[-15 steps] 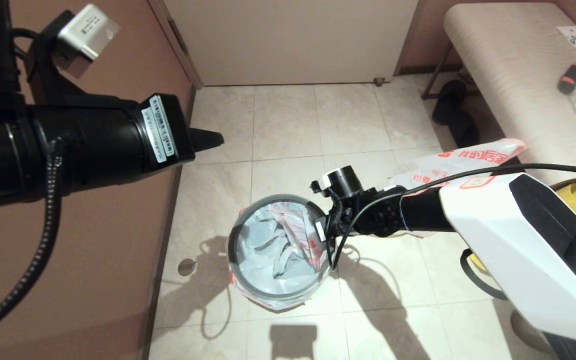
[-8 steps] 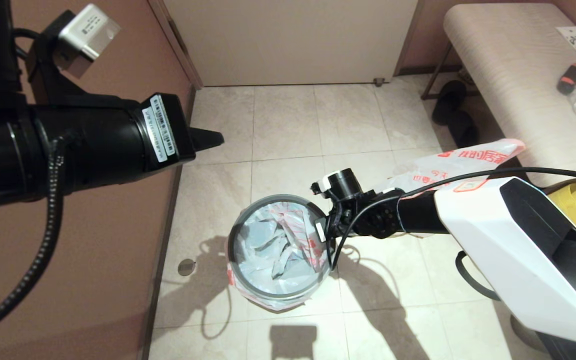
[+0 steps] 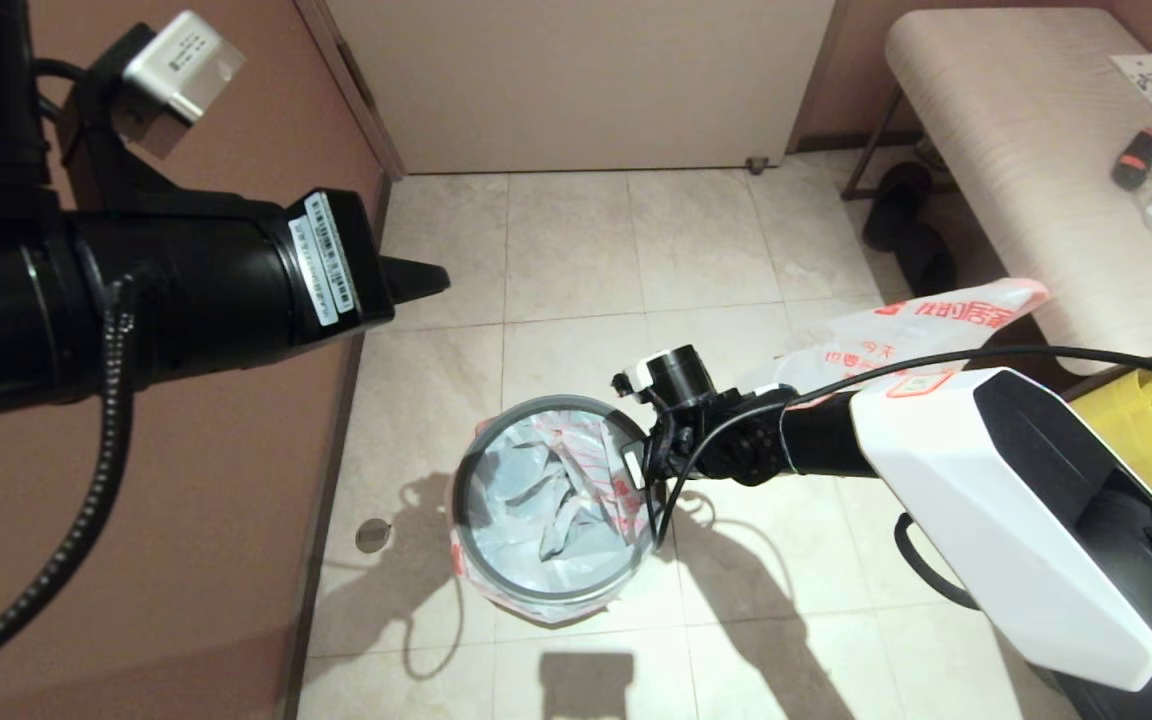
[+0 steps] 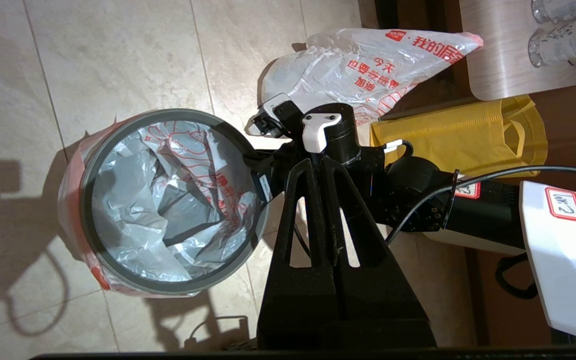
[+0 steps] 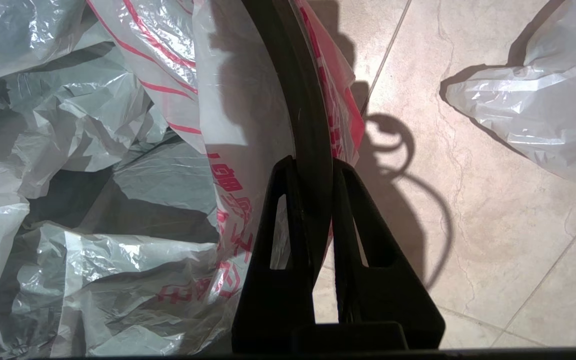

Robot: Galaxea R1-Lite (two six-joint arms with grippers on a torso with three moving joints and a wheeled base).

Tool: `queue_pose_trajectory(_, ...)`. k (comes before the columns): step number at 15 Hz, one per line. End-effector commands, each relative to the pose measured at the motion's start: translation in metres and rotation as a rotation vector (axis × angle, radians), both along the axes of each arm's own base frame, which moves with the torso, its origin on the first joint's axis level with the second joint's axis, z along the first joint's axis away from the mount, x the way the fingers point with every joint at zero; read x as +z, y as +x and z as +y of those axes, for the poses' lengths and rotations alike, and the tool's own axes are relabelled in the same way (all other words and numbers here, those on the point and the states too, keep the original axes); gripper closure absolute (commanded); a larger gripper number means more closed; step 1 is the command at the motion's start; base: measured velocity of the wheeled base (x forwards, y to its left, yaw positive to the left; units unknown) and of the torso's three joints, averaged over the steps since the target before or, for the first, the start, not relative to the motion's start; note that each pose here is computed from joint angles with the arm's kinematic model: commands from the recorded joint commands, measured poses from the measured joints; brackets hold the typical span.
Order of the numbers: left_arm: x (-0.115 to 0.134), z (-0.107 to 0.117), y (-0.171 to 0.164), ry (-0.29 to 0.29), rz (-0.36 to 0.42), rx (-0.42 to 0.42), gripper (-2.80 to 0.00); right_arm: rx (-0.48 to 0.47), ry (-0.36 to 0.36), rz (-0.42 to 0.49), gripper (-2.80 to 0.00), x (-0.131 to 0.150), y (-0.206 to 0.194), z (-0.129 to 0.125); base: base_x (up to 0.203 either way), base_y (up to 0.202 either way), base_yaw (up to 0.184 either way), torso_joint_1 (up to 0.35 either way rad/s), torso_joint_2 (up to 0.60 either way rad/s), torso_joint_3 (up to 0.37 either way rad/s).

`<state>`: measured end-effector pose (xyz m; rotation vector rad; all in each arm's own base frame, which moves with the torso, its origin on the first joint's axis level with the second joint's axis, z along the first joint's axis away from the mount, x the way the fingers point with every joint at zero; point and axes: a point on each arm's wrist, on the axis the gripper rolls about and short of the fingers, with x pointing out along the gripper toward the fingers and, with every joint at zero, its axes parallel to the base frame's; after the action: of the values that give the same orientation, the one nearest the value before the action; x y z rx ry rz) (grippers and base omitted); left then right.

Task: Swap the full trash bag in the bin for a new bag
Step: Place the trash can ring on the trash can

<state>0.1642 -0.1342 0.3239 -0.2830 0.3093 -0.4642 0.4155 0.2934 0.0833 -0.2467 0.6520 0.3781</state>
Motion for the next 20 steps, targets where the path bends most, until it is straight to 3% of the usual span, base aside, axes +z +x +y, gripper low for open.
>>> queue_pose_trajectory(1,-0.001,-0.001,0.001,0.002,0.005,0.003,0.0,0.006,-0.014,0.021,0.0,-0.015,0.001,0.004,0.0,0.0,0.0,0.0,0.0,0.0)
queue_pose_trajectory(7,-0.002,-0.002,0.002,0.005,0.009,0.003,0.0,0.007,-0.006,0.011,0.0,-0.009,0.0,0.004,0.0,0.0,0.0,0.0,0.0,0.0)
queue_pose_trajectory(10,-0.011,-0.007,0.015,0.033,0.041,0.025,0.0,0.001,0.002,0.013,0.0,-0.008,-0.001,0.003,0.0,0.0,0.0,0.0,0.0,0.0)
queue_pose_trajectory(14,-0.017,-0.01,0.021,0.055,0.051,0.06,0.0,-0.014,0.043,-0.015,0.0,0.02,-0.006,-0.002,0.0,0.0,0.0,0.0,0.0,0.0)
queue_pose_trajectory(16,-0.02,-0.012,0.025,0.065,0.062,0.066,0.0,-0.015,0.036,-0.008,0.0,0.018,-0.007,-0.003,0.0,0.0,0.0,0.0,0.0,0.0)
queue_pose_trajectory(17,-0.021,-0.012,0.027,0.07,0.064,0.079,0.0,-0.014,0.032,-0.005,-2.8,0.016,-0.007,-0.003,0.0,0.0,0.0,0.0,0.0,0.0)
queue_pose_trajectory(20,-0.026,-0.015,0.03,0.082,0.076,0.082,0.0,-0.01,0.037,-0.012,-2.8,0.015,-0.006,-0.001,0.0,0.0,0.0,0.0,0.0,0.0)
